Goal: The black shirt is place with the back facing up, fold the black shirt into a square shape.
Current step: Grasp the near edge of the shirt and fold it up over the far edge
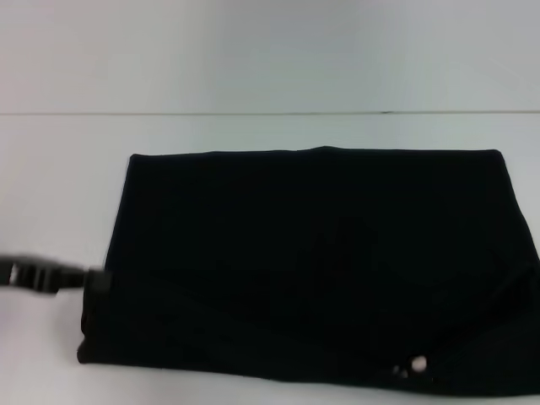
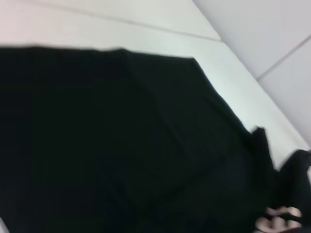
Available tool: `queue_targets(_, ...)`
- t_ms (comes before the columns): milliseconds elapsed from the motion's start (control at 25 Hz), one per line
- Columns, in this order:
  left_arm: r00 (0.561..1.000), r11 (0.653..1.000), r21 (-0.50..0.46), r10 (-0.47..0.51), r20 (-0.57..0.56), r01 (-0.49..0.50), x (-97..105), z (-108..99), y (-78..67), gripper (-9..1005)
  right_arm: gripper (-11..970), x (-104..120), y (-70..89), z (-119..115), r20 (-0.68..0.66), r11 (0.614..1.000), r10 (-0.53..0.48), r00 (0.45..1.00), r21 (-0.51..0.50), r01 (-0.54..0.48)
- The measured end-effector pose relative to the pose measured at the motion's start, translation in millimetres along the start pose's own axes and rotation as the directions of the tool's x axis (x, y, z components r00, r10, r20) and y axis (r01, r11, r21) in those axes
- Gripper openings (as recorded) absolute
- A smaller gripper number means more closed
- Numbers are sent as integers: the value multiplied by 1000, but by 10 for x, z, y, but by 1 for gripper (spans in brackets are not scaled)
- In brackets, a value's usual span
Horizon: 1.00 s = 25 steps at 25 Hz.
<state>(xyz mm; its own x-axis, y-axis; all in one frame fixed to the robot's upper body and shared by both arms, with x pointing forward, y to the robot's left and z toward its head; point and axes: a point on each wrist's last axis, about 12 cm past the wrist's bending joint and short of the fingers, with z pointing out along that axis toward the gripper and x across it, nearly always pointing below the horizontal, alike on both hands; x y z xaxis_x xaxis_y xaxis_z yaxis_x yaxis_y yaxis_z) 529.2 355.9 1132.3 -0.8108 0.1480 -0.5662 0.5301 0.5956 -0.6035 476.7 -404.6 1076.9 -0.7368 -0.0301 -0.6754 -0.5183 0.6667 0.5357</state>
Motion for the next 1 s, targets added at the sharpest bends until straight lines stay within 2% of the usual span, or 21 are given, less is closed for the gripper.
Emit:
queue_targets(120, 1000, 998, -69, 15, 10, -14, -288, 94, 72, 87, 41, -227, -51, 89, 10, 999, -30, 999, 30, 30)
queue_targets(360, 999, 972, -234, 34, 19, -28, -631, 299, 198, 91, 41, -526, -170, 272, 48, 992, -38, 998, 123, 32)
queue_targets(640, 997, 942, -333, 67, 32, -52, -808, 534, 260, 95, 41, -771, -283, 643, 78, 974, -35, 996, 224, 17)
queue_targets(720, 995, 923, -380, 86, 39, -65, -867, 605, 288, 97, 41, -833, -294, 750, 76, 968, -42, 996, 250, 21)
queue_targets(1000, 989, 884, -457, 140, 44, -105, -1000, 720, 299, 102, 42, -1018, -312, 920, 91, 952, -53, 994, 305, 23)
